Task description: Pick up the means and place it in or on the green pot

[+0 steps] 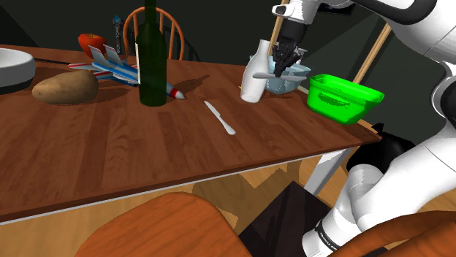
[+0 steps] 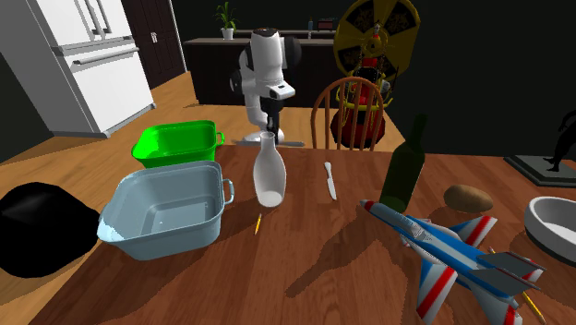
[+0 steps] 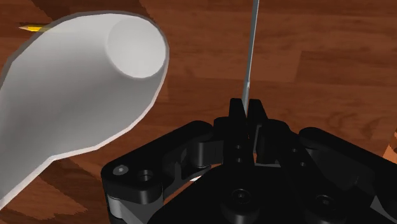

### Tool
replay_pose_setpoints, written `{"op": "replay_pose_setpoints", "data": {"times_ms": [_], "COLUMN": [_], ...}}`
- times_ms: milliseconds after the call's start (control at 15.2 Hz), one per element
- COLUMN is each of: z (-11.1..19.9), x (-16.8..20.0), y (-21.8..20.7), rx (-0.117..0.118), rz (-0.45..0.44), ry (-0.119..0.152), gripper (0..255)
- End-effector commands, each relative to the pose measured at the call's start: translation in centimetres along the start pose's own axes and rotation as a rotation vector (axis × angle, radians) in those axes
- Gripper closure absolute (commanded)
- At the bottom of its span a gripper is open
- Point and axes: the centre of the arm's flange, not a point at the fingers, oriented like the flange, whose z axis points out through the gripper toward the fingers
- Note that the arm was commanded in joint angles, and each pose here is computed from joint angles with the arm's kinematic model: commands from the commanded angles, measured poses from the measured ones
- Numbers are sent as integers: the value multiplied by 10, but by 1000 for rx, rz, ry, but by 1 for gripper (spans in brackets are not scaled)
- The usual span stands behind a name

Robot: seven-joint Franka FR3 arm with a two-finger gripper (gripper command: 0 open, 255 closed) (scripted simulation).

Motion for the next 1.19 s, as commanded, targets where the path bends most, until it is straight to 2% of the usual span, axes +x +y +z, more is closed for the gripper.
{"op": "replay_pose_setpoints", "data": {"times_ms": [0, 924, 1122], "z": [-11, -81, -86], "x": [0, 4, -35], "y": [1, 1, -3], "rx": [0, 0, 0], "rz": [0, 0, 0], "ry": [0, 0, 0], "gripper": [255, 255, 255]}}
